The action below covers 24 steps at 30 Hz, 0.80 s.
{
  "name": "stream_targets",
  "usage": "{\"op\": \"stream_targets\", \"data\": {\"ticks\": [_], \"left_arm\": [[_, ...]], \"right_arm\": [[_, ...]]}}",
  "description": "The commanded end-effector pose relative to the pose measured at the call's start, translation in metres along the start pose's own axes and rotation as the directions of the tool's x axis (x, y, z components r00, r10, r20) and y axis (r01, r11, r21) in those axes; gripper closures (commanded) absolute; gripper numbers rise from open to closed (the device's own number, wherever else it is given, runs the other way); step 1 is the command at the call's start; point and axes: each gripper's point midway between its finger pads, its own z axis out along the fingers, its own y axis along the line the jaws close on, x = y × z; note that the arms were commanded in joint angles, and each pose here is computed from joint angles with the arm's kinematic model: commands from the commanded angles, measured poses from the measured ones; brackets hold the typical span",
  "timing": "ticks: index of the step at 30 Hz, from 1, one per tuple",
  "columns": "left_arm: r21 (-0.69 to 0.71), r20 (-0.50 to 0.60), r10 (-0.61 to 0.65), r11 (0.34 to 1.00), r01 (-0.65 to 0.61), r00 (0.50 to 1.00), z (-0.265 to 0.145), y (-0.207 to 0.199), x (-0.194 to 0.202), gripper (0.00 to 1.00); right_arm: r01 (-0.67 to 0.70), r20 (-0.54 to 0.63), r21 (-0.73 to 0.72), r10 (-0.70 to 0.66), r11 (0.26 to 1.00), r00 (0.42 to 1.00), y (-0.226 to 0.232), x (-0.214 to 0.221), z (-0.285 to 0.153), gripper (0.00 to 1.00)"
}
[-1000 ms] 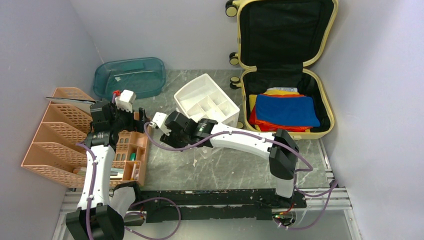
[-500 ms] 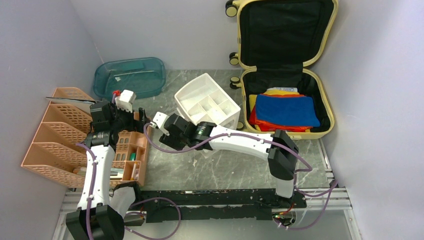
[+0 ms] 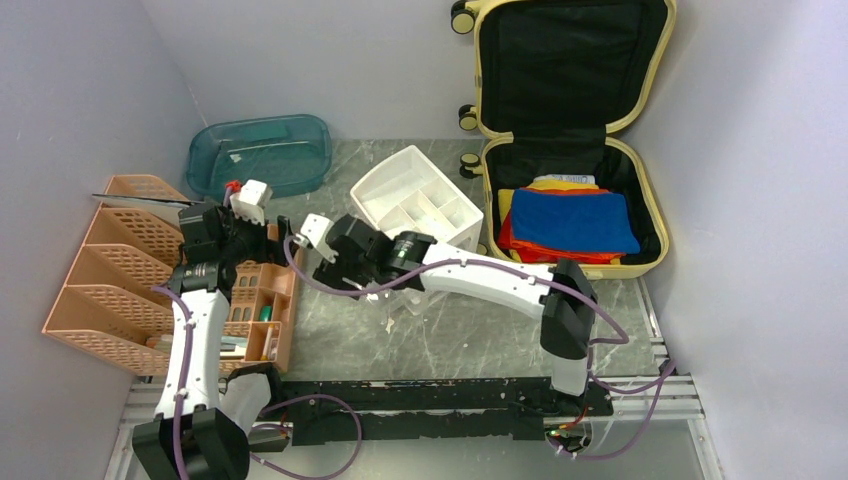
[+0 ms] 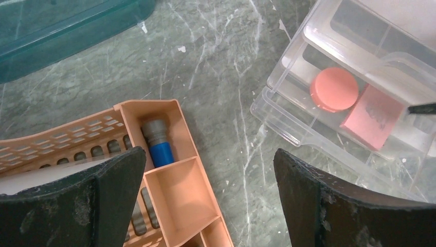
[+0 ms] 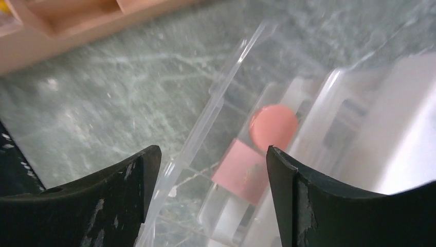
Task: Open, take out, and arrange the luggage
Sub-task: Place the personal item in the drawer, then close the drawer of the storage box.
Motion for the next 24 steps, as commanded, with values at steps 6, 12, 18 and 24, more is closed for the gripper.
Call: {"op": "stream_targets", "data": {"ticks": [6,12,18,24], "left_arm": [[0.148,-0.03,0.031,0.989,-0.026,0.999,0.016,-0.019,0.002,0.0],[0.175,-0.053,0.158,0.974,-0.146,0.986,0.034,-0.045,0.001,0.0],[0.24,-0.045,0.237,0.945,-0.22,0.97,0.046,-0.078,0.006,0.0],[0.301,-0.056,0.277,0.921,-0.248,0.959,0.052,-0.095,0.027,0.0]], "right_arm": [[-0.212,0.333,-0.02,0.206,0.977,0.92,-0.128,-0.112,-0.099,0.2],[-0.435,0.433,0.083,0.361,0.897,0.826,-0.263,-0.065,-0.134,0.19],[-0.629,0.489,0.142,0.499,0.764,0.716,-0.351,0.015,-0.148,0.22],[-0.672,0.451,0.154,0.554,0.724,0.7,-0.374,0.068,-0.125,0.25]]}}
